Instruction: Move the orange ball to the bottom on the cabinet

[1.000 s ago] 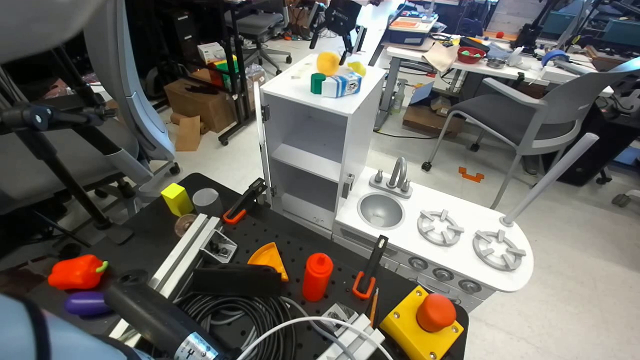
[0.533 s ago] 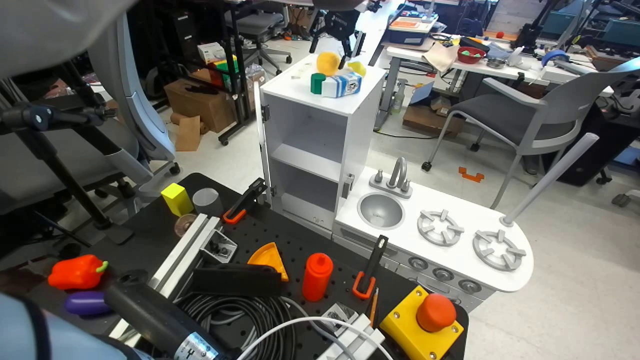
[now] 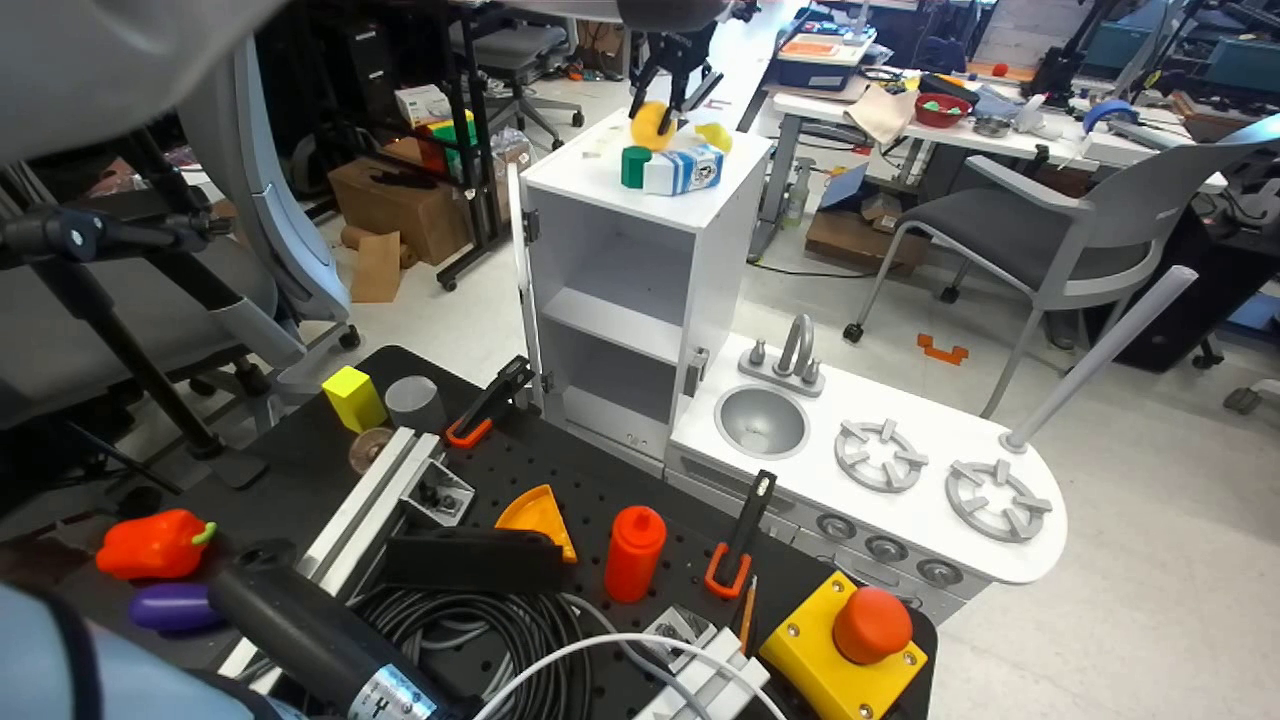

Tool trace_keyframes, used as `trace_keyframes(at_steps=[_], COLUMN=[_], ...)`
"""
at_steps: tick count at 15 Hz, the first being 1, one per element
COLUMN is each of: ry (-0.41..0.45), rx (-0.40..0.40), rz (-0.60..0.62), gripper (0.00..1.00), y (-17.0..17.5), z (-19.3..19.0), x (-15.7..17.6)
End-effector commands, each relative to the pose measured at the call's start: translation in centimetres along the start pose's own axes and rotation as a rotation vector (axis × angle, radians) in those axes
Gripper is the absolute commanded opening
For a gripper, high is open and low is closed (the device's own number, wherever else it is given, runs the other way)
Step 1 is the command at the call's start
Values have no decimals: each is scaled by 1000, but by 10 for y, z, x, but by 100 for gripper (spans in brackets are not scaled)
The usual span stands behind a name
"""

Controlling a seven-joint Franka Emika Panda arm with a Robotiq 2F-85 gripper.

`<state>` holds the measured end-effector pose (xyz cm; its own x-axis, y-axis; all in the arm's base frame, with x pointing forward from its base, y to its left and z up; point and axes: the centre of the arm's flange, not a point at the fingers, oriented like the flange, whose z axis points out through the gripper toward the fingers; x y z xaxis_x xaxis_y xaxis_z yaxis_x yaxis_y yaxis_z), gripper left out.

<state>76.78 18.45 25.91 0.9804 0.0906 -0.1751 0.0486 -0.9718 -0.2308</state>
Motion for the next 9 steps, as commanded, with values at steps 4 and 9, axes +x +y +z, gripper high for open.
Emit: trace_keyframes(at_steps=[4, 9], ry=[59, 23], rx=[-39, -24], rz=[1, -64], gripper=[4, 4], y=[-12, -23], z=[-12, -19], x=[38, 12])
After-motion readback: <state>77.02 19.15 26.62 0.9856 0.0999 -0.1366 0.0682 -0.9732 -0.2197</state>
